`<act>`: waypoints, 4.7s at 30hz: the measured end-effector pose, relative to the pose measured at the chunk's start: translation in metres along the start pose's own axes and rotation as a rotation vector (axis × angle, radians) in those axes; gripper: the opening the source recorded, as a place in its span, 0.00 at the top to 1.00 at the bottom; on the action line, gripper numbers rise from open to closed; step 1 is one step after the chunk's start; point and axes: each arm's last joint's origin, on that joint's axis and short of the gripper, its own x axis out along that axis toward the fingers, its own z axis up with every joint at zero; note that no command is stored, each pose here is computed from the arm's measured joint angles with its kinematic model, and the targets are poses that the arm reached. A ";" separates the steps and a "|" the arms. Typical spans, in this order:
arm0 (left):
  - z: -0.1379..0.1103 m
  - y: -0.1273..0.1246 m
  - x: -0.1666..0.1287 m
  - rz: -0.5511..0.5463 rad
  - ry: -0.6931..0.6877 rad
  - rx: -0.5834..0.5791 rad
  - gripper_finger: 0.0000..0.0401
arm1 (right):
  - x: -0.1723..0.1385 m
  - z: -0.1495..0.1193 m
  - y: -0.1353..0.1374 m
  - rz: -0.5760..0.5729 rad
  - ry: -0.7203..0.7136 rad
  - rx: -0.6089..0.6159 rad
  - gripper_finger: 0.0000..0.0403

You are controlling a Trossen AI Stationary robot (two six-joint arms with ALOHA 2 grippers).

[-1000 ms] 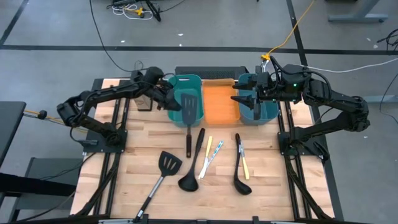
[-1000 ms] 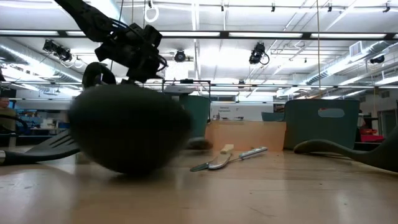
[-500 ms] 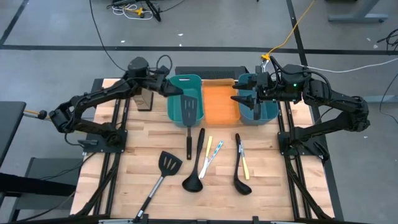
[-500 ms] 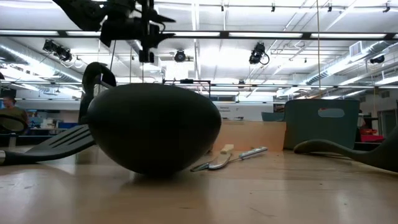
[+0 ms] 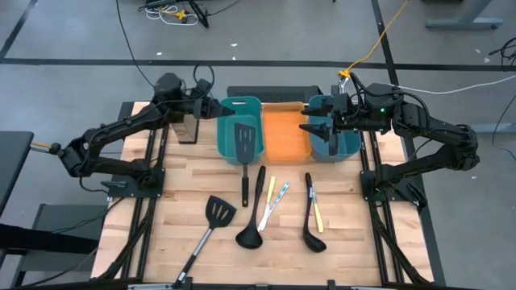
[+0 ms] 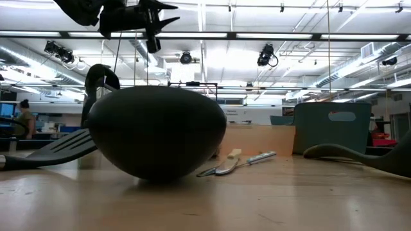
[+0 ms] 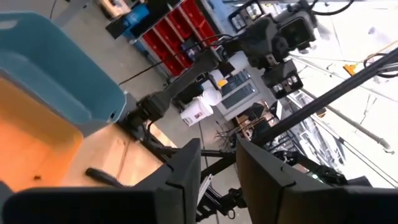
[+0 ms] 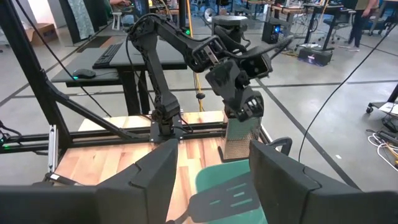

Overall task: Pick & Place Kitchen Items
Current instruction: Put the top black spatula into the green bin

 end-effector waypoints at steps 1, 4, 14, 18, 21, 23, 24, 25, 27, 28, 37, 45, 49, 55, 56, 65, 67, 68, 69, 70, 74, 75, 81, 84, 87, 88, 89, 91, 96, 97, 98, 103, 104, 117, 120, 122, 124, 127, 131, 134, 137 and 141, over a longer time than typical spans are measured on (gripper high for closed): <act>0.000 0.000 0.001 -0.002 0.002 0.000 0.74 | 0.000 0.000 0.000 0.000 0.000 0.000 0.49; 0.000 -0.001 0.001 -0.005 -0.006 0.022 0.73 | 0.000 0.000 0.000 0.000 0.000 0.000 0.49; 0.001 -0.002 0.002 0.013 -0.039 0.101 0.50 | -0.013 0.003 -0.005 -0.027 -0.029 0.059 0.51; 0.006 -0.008 0.003 0.010 -0.056 0.165 0.41 | -0.018 0.002 -0.011 -0.002 -0.020 0.092 0.57; 0.011 -0.016 0.006 0.021 -0.077 0.209 0.39 | -0.019 0.002 -0.016 0.018 -0.017 0.098 0.61; 0.016 -0.022 0.007 0.038 -0.077 0.239 0.39 | -0.020 0.001 -0.020 0.013 -0.005 0.104 0.64; 0.018 -0.025 0.008 0.046 -0.073 0.254 0.39 | -0.020 0.000 -0.022 0.009 -0.002 0.106 0.65; 0.020 -0.028 0.008 0.061 -0.067 0.264 0.39 | -0.020 0.000 -0.023 0.007 0.002 0.105 0.66; 0.024 -0.034 0.009 0.104 -0.048 0.292 0.41 | -0.021 -0.002 -0.027 0.002 0.015 0.104 0.68; 0.027 -0.038 0.009 0.130 -0.037 0.312 0.41 | -0.021 -0.003 -0.028 -0.001 0.022 0.100 0.69; 0.039 -0.075 0.005 0.448 0.019 0.496 0.43 | -0.023 -0.004 -0.039 0.010 0.030 0.085 0.77; 0.037 -0.085 0.008 0.575 -0.002 0.529 0.43 | -0.021 -0.010 -0.045 -0.030 0.039 0.072 0.84; 0.029 -0.086 0.015 0.614 0.012 0.536 0.45 | -0.010 -0.029 -0.046 -0.029 0.046 0.097 0.88; 0.011 -0.096 0.031 0.633 0.034 0.558 0.47 | -0.003 -0.059 -0.046 -0.021 -0.011 0.166 0.91; 0.008 -0.098 0.033 0.641 0.043 0.560 0.48 | -0.004 -0.063 -0.046 -0.021 -0.013 0.171 0.92; -0.028 -0.119 0.052 0.612 0.103 0.525 0.51 | -0.015 -0.080 -0.041 -0.020 -0.003 0.175 0.93; -0.036 -0.125 0.055 0.589 0.125 0.506 0.52 | -0.017 -0.080 -0.041 -0.020 -0.009 0.168 0.93; -0.041 -0.128 0.057 0.582 0.135 0.492 0.52 | -0.017 -0.079 -0.041 -0.020 -0.012 0.163 0.93; -0.046 -0.130 0.059 0.577 0.147 0.484 0.52 | -0.018 -0.079 -0.041 -0.021 -0.013 0.157 0.93; -0.051 -0.132 0.062 0.567 0.156 0.474 0.52 | -0.018 -0.079 -0.041 -0.021 -0.013 0.155 0.93; -0.069 -0.140 0.070 0.544 0.203 0.443 0.53 | -0.018 -0.080 -0.041 -0.021 -0.010 0.154 0.93; -0.074 -0.142 0.071 0.546 0.215 0.433 0.54 | -0.018 -0.080 -0.041 -0.021 -0.009 0.153 0.93; -0.104 -0.146 0.082 0.569 0.312 0.400 0.55 | -0.018 -0.080 -0.040 -0.004 -0.008 0.150 0.93; -0.117 -0.147 0.091 0.570 0.354 0.381 0.55 | -0.018 -0.080 -0.040 -0.002 -0.008 0.149 0.93; -0.137 -0.141 0.101 0.598 0.436 0.379 0.55 | -0.018 -0.080 -0.040 -0.002 -0.006 0.150 0.93; -0.142 -0.139 0.104 0.603 0.459 0.384 0.55 | -0.018 -0.080 -0.040 -0.002 -0.005 0.149 0.93; -0.147 -0.137 0.106 0.619 0.491 0.390 0.55 | -0.018 -0.080 -0.040 -0.002 -0.005 0.147 0.93; -0.156 -0.135 0.112 0.618 0.518 0.399 0.55 | -0.018 -0.080 -0.040 -0.001 -0.003 0.141 0.93; -0.172 -0.125 0.121 0.641 0.604 0.397 0.55 | -0.018 -0.081 -0.040 0.000 0.000 0.140 0.93; -0.173 -0.125 0.121 0.646 0.620 0.396 0.55 | -0.018 -0.080 -0.040 -0.001 -0.001 0.137 0.93; -0.174 -0.125 0.122 0.641 0.619 0.396 0.55 | -0.018 -0.081 -0.040 0.000 0.000 0.136 0.93; -0.177 -0.122 0.123 0.651 0.640 0.398 0.55 | -0.018 -0.081 -0.040 0.000 0.001 0.134 0.93; -0.177 -0.123 0.123 0.652 0.641 0.398 0.55 | -0.018 -0.081 -0.040 0.000 0.001 0.134 0.93; -0.189 -0.105 0.126 0.785 0.654 0.201 0.42 | -0.018 -0.081 -0.040 0.006 0.001 0.126 0.93; -0.195 -0.093 0.127 0.872 0.674 0.135 0.35 | -0.018 -0.080 -0.040 0.006 -0.002 0.121 0.93; -0.199 -0.087 0.136 0.886 0.650 0.096 0.30 | -0.018 -0.081 -0.040 0.006 -0.001 0.118 0.93; -0.201 -0.081 0.136 0.937 0.658 0.060 0.27 | -0.018 -0.080 -0.040 0.006 -0.003 0.117 0.93; -0.204 -0.070 0.144 0.974 0.616 -0.033 0.25 | -0.018 -0.080 -0.040 0.006 -0.001 0.113 0.93; -0.206 -0.059 0.150 1.024 0.574 -0.097 0.25 | -0.017 -0.080 -0.040 0.008 -0.006 0.107 0.93; -0.206 -0.055 0.155 1.028 0.535 -0.134 0.25 | -0.017 -0.080 -0.039 0.009 -0.007 0.105 0.93; -0.208 -0.050 0.153 1.069 0.548 -0.144 0.25 | -0.018 -0.080 -0.039 0.011 -0.008 0.104 0.93; -0.208 -0.050 0.154 1.070 0.535 -0.158 0.25 | -0.018 -0.080 -0.039 0.017 -0.007 0.105 0.93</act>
